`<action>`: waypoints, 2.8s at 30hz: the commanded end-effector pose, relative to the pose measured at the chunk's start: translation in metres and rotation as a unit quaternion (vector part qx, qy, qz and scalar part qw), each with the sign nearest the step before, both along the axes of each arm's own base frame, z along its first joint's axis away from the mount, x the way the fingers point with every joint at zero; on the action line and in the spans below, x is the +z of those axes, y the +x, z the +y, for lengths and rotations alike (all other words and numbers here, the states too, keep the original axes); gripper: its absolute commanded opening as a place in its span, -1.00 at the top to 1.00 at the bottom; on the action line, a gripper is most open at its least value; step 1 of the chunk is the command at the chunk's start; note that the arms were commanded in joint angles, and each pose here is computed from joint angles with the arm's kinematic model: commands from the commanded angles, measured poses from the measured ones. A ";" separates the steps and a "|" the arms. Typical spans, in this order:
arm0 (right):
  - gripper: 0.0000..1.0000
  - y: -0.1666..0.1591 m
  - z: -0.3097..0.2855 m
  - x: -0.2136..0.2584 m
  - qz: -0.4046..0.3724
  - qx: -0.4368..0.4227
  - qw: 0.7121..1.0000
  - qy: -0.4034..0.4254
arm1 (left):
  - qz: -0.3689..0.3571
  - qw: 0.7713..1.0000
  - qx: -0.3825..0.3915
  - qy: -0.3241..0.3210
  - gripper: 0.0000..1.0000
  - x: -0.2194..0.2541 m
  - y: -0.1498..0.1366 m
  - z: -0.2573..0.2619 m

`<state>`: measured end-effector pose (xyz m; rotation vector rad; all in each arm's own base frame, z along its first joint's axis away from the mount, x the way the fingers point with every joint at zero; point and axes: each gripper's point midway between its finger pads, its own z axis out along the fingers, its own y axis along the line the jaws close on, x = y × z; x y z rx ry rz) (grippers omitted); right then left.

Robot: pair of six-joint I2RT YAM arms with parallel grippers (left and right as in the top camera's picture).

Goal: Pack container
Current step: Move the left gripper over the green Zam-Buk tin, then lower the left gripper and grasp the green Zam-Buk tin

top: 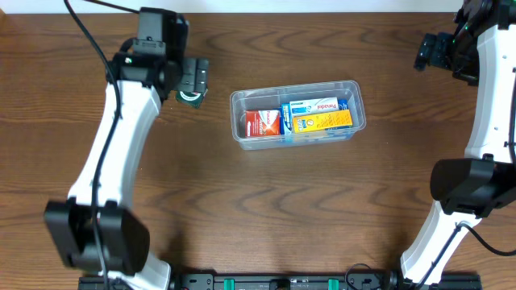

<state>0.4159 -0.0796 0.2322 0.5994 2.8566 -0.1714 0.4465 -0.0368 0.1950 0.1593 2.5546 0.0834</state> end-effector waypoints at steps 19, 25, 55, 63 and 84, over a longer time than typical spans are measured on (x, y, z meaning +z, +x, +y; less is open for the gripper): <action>-0.98 0.000 -0.002 0.006 -0.010 -0.009 1.000 -0.003 | 0.122 0.992 -0.032 0.012 -0.96 -0.143 0.027 0.018; -0.98 0.000 -0.002 0.006 -0.010 -0.009 1.000 -0.003 | 0.112 0.991 -0.068 0.007 -0.96 -0.156 0.037 0.010; -0.99 0.000 -0.002 0.006 -0.010 -0.009 1.000 -0.003 | 0.114 0.990 -0.077 -0.008 -1.00 -0.192 0.049 0.003; -0.98 0.000 -0.002 0.006 -0.010 -0.009 1.000 -0.003 | 0.115 0.991 -0.070 -0.012 -0.44 -0.192 0.049 0.003; -0.98 0.000 -0.002 0.006 -0.010 -0.009 1.000 -0.003 | 0.132 0.988 0.047 -0.068 -0.37 -0.179 0.037 0.004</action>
